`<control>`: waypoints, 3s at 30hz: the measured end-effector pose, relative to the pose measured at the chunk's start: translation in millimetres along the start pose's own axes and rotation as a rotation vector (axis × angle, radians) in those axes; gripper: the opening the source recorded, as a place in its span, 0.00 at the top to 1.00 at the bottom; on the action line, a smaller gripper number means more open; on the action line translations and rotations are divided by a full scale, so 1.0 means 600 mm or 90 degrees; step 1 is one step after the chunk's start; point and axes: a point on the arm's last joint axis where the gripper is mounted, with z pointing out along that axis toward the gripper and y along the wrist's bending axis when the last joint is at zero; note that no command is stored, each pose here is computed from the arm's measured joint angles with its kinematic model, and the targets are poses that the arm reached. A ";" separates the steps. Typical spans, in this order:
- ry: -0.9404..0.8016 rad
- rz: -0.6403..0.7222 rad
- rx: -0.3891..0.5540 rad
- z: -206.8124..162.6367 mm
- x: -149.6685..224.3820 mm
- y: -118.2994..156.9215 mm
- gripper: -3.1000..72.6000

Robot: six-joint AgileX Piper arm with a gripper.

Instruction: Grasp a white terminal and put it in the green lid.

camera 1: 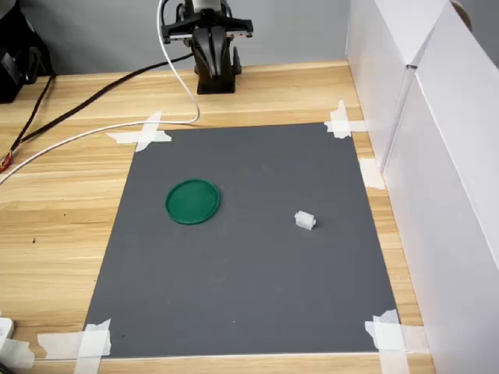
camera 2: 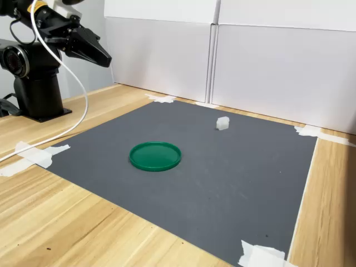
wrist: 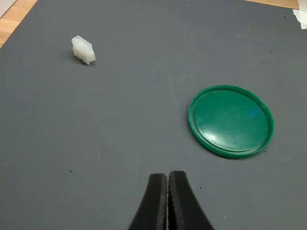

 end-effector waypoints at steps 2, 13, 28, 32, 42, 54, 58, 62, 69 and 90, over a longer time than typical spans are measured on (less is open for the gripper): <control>0.000 0.000 0.000 0.000 0.000 0.000 0.98; 0.000 0.000 0.000 0.000 0.000 0.000 0.98; 0.010 -0.006 -0.001 0.002 -0.006 -0.001 0.98; 0.035 -0.019 -0.004 0.009 -0.033 -0.004 0.98; 0.050 -0.035 -0.007 0.035 -0.151 -0.016 0.98; 0.136 -0.117 -0.074 0.101 -0.255 -0.013 0.98; 0.158 -0.189 -0.142 0.124 -0.276 0.013 0.98; 0.180 -0.236 -0.191 0.148 -0.290 0.038 0.98; 0.179 -0.269 -0.244 0.188 -0.317 0.079 0.98; 0.315 -0.369 -0.268 0.306 -0.311 0.116 0.82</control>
